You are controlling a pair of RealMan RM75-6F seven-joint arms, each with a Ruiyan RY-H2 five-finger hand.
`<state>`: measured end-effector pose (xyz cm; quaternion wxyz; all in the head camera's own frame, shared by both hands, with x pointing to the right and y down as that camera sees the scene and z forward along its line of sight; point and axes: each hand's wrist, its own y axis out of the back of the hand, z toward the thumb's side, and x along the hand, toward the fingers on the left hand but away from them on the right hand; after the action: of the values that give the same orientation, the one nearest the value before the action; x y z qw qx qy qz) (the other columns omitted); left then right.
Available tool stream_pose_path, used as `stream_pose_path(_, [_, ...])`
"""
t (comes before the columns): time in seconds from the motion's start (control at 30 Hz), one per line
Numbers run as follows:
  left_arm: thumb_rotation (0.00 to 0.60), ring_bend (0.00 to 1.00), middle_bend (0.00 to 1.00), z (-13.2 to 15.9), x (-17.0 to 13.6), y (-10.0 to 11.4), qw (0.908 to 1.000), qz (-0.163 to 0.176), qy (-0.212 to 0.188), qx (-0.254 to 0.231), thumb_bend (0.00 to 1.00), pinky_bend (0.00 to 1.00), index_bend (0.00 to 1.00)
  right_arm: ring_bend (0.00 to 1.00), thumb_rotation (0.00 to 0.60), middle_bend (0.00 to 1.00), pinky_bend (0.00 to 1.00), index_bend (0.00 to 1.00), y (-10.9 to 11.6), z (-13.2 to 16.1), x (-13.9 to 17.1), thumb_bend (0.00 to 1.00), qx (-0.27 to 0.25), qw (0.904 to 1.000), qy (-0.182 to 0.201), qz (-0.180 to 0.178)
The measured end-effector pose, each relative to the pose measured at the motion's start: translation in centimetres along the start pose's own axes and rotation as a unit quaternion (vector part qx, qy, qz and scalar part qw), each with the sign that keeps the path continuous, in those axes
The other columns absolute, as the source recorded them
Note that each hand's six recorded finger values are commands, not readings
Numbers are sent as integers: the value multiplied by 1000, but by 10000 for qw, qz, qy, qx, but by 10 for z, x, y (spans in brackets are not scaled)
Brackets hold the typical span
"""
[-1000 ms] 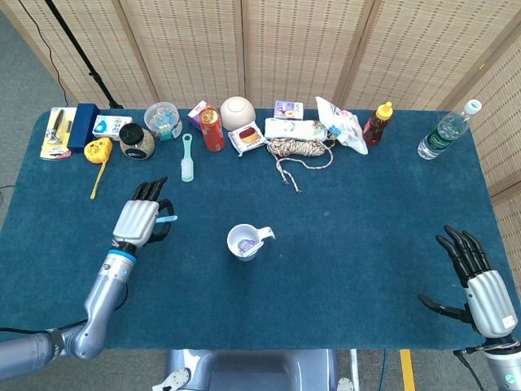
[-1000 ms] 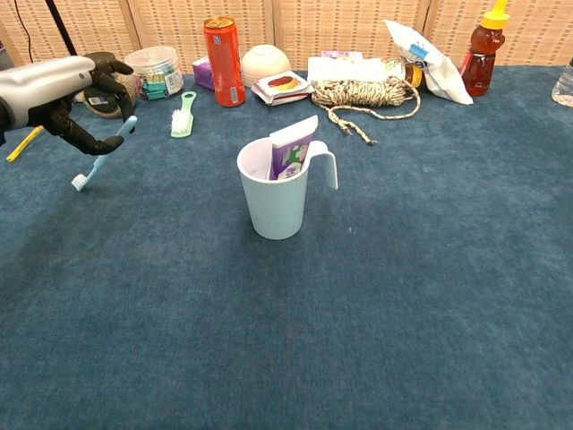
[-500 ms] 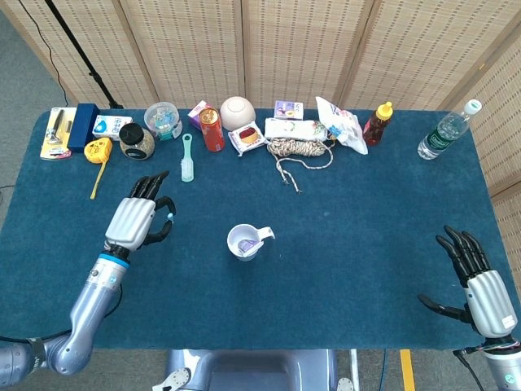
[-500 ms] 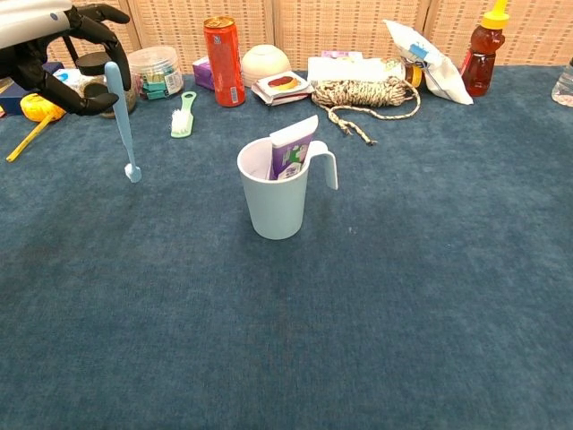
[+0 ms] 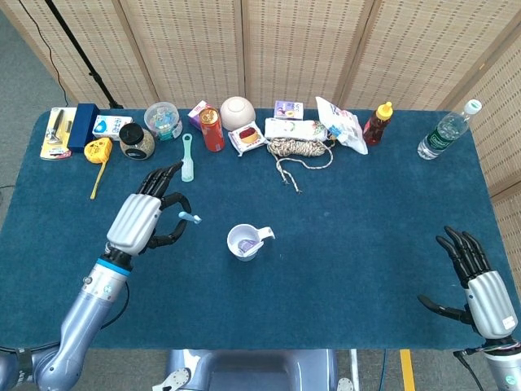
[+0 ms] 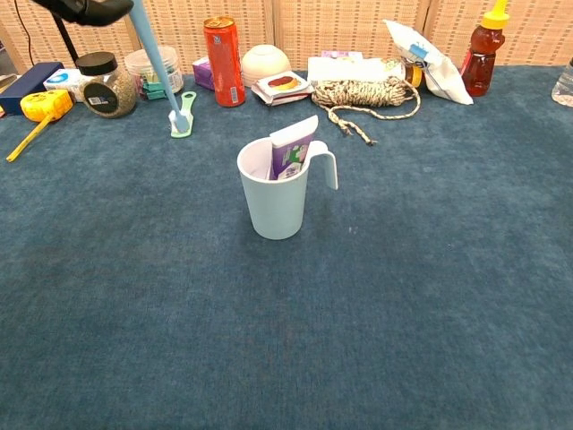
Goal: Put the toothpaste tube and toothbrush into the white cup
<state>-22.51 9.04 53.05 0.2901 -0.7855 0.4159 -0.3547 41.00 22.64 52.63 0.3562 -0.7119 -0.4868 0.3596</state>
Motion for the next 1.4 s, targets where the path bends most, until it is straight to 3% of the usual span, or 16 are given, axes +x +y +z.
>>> stream_pose_path(0.33, [600,0,0,30,6,-3,9995,-83,-283,-135,407,0,560,0,600,0,0,0,1,-1,0,0,-5,10000,-4,-12])
stream_pose_path(0.77, [600,0,0,48,18,-38,9967,-523,-427,-451,405,0,560,0,600,0,0,0,6,-4,-1,0,-44,9999,-58,-77])
stream_pose_path(1.4, [600,0,0,38,32,-73,9932,-798,-243,-811,402,0,560,0,600,0,0,0,6,-7,-1,0,-54,9999,-74,-53])
